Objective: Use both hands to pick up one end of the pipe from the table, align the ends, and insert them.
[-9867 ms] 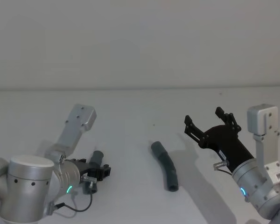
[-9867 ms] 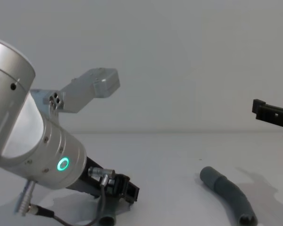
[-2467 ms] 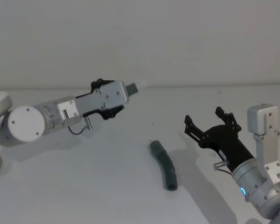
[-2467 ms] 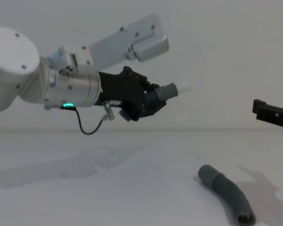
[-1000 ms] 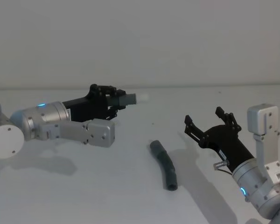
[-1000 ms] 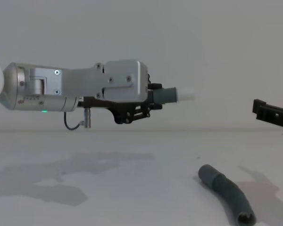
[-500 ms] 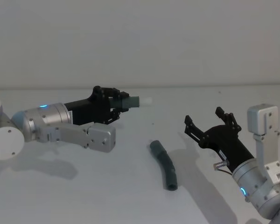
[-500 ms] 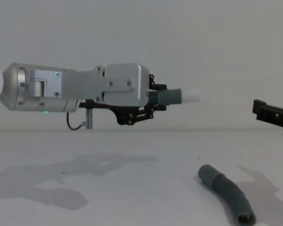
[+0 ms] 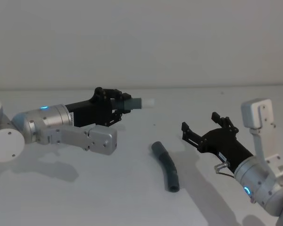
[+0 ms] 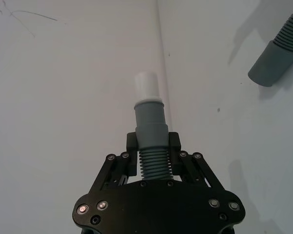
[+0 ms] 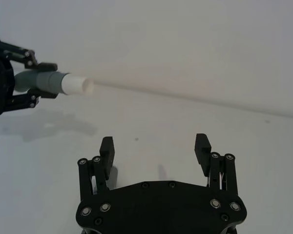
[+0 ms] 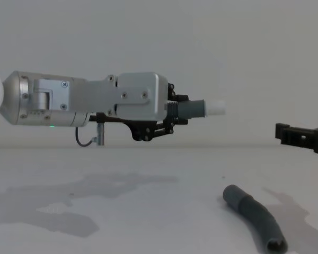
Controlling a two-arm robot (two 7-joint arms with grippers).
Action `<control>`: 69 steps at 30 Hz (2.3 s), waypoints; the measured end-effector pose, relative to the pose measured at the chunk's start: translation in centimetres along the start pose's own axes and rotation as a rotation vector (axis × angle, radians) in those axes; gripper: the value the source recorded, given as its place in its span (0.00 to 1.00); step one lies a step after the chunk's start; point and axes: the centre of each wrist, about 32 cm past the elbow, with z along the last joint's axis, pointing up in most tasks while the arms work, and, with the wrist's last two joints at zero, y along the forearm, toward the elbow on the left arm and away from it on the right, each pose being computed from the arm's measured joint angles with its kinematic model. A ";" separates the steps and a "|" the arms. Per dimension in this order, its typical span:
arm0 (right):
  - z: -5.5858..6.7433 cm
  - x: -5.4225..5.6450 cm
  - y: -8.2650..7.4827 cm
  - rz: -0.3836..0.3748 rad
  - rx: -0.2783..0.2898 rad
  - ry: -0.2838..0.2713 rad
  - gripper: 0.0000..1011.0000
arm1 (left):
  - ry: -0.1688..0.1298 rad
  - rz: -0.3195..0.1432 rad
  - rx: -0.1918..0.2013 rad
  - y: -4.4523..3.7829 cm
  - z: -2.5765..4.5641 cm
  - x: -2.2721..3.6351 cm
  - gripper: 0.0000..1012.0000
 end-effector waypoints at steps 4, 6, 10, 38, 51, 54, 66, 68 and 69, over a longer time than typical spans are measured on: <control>1.3 0.0 0.2 0.034 -0.063 -0.006 0.99 | -0.001 0.000 -0.001 0.00 0.00 0.00 0.33; 1.8 0.0 0.4 0.047 -0.083 -0.011 0.99 | -0.001 0.001 -0.001 0.00 0.01 0.00 0.33; 3.2 -0.3 0.9 0.085 -0.142 -0.023 0.99 | -0.001 0.001 -0.001 0.00 0.01 0.01 0.33; 6.0 -2.8 4.9 0.182 -0.344 -0.065 0.99 | -0.002 0.000 -0.002 0.01 0.02 -0.03 0.33; 5.1 -3.1 5.3 0.184 -0.384 -0.064 0.99 | -0.002 0.000 -0.002 0.01 0.02 -0.03 0.33; 5.0 -3.2 5.4 0.185 -0.390 -0.063 0.99 | -0.002 0.000 -0.003 0.01 0.02 -0.03 0.33; 4.1 -3.0 5.4 0.182 -0.439 -0.047 0.99 | -0.002 0.000 -0.002 0.01 0.02 -0.03 0.33; 4.0 -3.0 5.3 0.180 -0.444 -0.044 0.99 | -0.002 0.000 -0.002 0.01 0.02 -0.03 0.33; 4.0 -2.9 5.3 0.179 -0.447 -0.042 0.99 | -0.002 0.000 -0.002 0.01 0.02 -0.03 0.33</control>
